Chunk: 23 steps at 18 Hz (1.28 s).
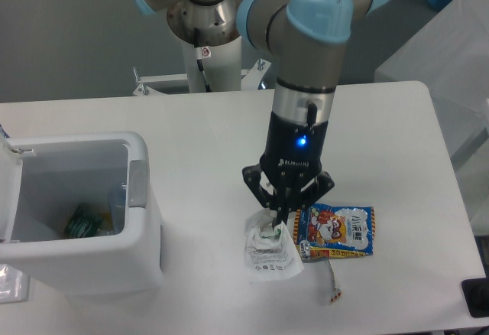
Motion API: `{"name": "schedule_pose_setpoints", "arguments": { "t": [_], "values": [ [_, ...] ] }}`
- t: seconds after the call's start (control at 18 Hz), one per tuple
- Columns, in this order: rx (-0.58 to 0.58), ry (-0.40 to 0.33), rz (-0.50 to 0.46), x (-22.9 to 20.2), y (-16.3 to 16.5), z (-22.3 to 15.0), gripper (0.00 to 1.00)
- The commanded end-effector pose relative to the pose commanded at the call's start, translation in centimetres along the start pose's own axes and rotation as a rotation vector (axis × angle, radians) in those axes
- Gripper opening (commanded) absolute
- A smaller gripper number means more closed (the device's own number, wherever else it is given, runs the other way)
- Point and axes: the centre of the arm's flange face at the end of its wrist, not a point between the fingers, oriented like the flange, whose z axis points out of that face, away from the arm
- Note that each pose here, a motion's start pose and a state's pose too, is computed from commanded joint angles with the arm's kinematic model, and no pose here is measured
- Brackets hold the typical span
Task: Place the trash in the trash can
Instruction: 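Lift the wrapper and carry it over the white trash bin, then lower the wrapper into the bin and open the gripper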
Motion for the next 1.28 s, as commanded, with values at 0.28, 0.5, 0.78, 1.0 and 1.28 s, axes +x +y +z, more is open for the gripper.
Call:
{"name": "schedule_pose_setpoints", "arguments": {
  "t": [0.28,0.5,0.78,1.0,1.28],
  "values": [
    [0.055,0.036,-0.015,6.0,-0.6,-4.0,0.08],
    [0.028,0.102,0.055,12.3,1.3,-3.8,0.09],
    [-0.009,0.172,0.137,18.6,3.3,-2.7,0.09],
    [-0.050,0.203,0.184,21.1,5.4,-1.3,0.11],
    [-0.110,0.228,0.317,21.9,8.5,1.5,0.11]
  ]
}}
